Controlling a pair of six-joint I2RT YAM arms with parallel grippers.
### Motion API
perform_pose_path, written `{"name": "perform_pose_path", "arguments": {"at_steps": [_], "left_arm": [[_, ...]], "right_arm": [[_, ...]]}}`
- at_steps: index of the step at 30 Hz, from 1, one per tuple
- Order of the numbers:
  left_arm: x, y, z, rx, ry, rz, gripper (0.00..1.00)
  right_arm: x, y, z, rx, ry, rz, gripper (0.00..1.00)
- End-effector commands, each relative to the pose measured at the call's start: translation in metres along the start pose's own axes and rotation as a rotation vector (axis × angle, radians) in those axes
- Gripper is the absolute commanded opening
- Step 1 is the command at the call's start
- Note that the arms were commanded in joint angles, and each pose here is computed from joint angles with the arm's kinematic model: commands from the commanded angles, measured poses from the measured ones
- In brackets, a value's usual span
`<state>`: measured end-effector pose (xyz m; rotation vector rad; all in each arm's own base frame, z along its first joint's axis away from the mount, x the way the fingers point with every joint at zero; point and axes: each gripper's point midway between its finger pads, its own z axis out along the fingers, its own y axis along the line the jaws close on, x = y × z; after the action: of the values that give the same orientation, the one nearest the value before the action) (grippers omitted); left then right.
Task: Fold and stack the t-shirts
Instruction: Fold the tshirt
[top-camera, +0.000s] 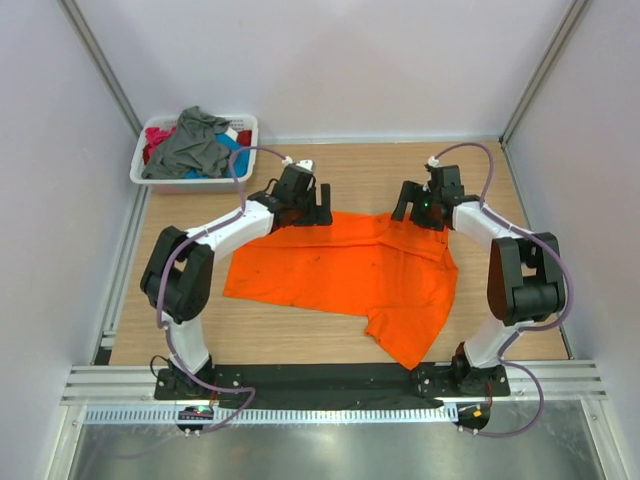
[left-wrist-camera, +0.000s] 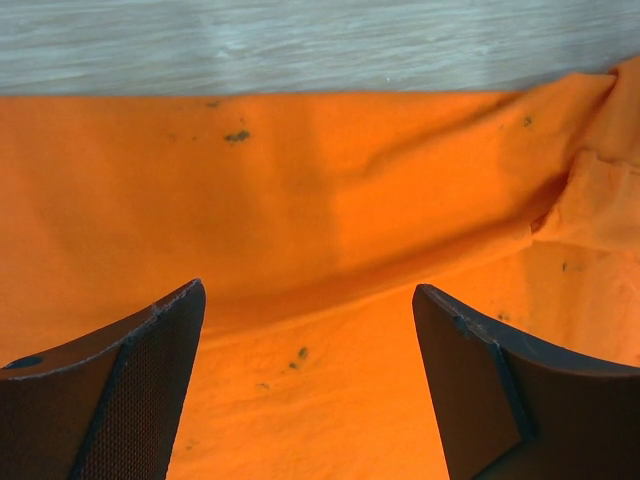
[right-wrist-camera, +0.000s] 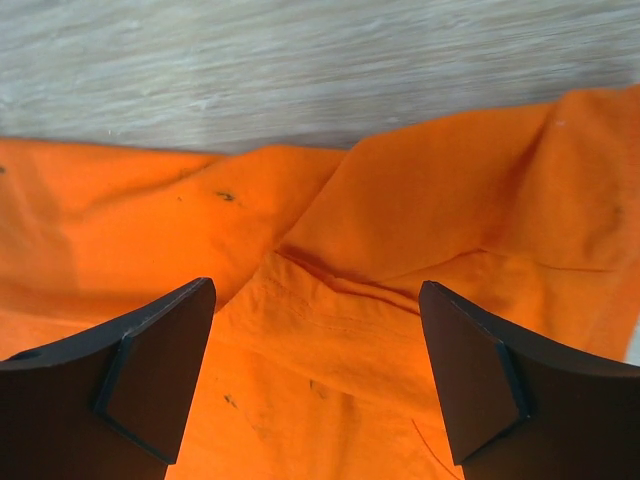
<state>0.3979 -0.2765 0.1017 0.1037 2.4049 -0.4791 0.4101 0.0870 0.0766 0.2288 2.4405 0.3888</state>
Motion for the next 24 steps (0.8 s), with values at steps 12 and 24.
{"name": "perform_pose_path", "arguments": {"at_steps": [12,24], "left_arm": [[-0.006,0.024,-0.003,-0.097,-0.026,0.035,0.92],[0.001,0.041,-0.008,-0.169,-0.028,0.052,0.93]], "right_arm": [[0.006,0.032,0.027,0.064,0.059,-0.205,0.94],[0.011,0.015,0.018,0.287,0.069,-0.250,0.68]]}}
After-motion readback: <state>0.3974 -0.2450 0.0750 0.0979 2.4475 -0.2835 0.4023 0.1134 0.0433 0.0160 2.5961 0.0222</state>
